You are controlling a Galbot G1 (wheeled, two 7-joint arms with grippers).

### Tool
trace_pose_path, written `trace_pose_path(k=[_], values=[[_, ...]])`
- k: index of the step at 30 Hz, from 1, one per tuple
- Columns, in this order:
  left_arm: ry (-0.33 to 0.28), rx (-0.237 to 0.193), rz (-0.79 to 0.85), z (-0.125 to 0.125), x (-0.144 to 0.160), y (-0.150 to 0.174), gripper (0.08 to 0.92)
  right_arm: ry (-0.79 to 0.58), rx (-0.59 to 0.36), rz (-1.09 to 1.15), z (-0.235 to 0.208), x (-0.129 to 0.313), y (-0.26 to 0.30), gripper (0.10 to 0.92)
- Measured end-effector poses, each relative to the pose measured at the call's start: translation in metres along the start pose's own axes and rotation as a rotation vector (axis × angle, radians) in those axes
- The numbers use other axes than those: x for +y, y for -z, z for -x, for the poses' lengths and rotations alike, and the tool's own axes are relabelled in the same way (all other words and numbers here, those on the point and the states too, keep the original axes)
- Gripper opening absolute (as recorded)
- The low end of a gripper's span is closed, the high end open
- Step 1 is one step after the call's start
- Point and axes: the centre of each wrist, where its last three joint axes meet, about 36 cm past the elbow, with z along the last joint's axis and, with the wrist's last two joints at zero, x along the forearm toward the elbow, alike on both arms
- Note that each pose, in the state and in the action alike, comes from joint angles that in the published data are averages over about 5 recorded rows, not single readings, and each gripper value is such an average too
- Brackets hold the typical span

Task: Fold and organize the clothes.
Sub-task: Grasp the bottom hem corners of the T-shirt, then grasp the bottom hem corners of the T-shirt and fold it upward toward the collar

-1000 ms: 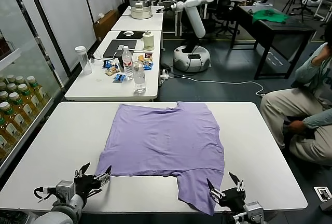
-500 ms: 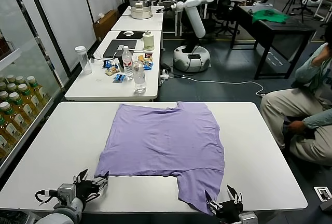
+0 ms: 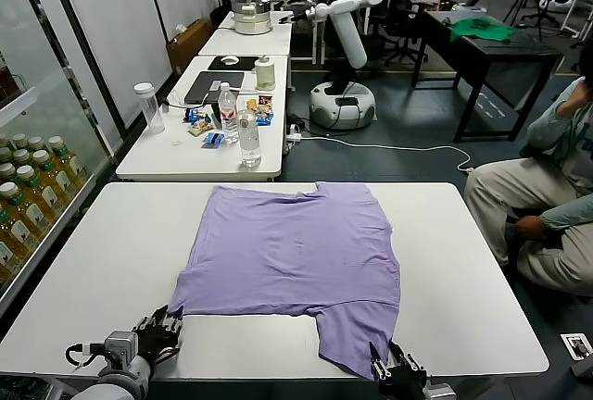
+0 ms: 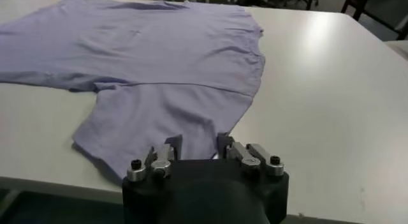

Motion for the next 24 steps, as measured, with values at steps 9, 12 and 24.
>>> trace_pose_path(k=[9, 12, 24], values=[[-0.002, -0.018, -0.008, -0.012, -0.001, 0.006, 0.086, 0.019, -0.024, 0.005, -0.015, -0.011, 0.011, 0.110], [-0.003, -0.028, 0.000, -0.025, -0.003, 0.009, 0.085, 0.018, -0.037, -0.004, -0.028, -0.018, 0.018, 0.110], [-0.013, -0.013, 0.044, -0.089, -0.015, -0.002, 0.085, 0.018, -0.068, -0.036, -0.078, -0.026, 0.030, 0.110]])
